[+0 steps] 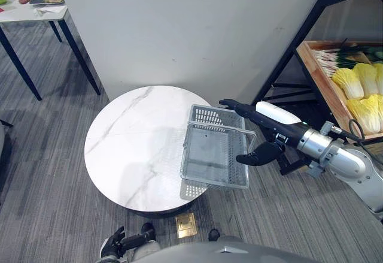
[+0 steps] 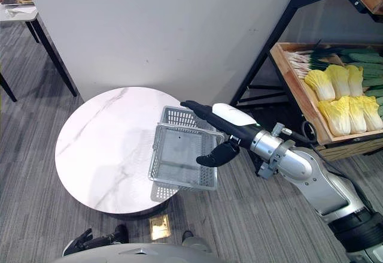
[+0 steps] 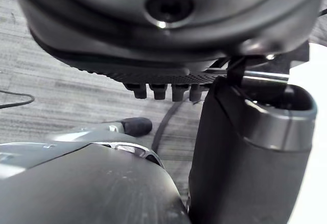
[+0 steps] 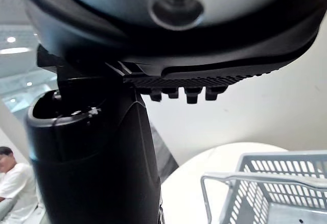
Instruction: Pick vegetable in the basket
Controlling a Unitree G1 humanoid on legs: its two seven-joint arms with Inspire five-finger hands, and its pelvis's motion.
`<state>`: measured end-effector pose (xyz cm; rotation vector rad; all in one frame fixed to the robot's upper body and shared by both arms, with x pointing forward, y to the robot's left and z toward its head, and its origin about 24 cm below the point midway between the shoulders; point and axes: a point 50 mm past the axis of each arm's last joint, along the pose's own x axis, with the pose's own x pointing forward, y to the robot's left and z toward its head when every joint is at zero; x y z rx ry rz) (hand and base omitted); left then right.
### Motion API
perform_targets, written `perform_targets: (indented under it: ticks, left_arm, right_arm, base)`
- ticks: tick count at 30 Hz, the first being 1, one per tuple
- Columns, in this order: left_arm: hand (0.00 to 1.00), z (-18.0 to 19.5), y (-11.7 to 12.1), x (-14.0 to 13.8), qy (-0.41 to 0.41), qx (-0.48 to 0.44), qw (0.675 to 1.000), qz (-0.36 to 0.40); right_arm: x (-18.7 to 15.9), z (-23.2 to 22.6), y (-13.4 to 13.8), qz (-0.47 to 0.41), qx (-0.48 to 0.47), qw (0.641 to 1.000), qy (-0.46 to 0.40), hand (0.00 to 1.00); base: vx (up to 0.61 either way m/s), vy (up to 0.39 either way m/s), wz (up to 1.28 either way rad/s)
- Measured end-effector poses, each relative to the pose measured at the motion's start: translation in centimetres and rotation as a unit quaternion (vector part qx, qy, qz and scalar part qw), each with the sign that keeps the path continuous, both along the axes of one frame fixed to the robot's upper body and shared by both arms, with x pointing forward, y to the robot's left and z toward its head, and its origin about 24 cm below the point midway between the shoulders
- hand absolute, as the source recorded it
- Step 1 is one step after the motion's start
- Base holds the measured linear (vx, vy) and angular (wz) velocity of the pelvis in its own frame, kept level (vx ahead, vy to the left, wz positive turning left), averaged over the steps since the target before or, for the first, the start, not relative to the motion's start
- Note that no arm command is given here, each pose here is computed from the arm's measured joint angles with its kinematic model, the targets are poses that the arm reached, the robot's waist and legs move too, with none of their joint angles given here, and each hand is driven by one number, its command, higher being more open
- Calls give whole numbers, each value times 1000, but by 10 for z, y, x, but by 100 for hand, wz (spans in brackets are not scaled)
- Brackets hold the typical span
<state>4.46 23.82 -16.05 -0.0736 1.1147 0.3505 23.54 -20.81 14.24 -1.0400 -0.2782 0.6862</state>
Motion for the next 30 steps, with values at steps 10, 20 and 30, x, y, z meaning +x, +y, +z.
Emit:
perform_targets:
  ticks: [10, 20, 30]
  left_arm:
    - [100, 0, -3, 8, -7, -1, 1000, -7]
    - [100, 2, -6, 20, -27, -1, 1000, -10]
    - [100, 3, -10, 26, -43, -2, 999, -10]
  right_arm:
    - [17, -31, 5, -40, 49, 997, 49, 100]
    - [37, -52, 6, -92, 82, 989, 78, 100]
    - [51, -51, 11, -104, 80, 989, 63, 100]
  base:
    - [-3, 3, 9]
    - [28, 5, 4]
    - [18, -7, 2]
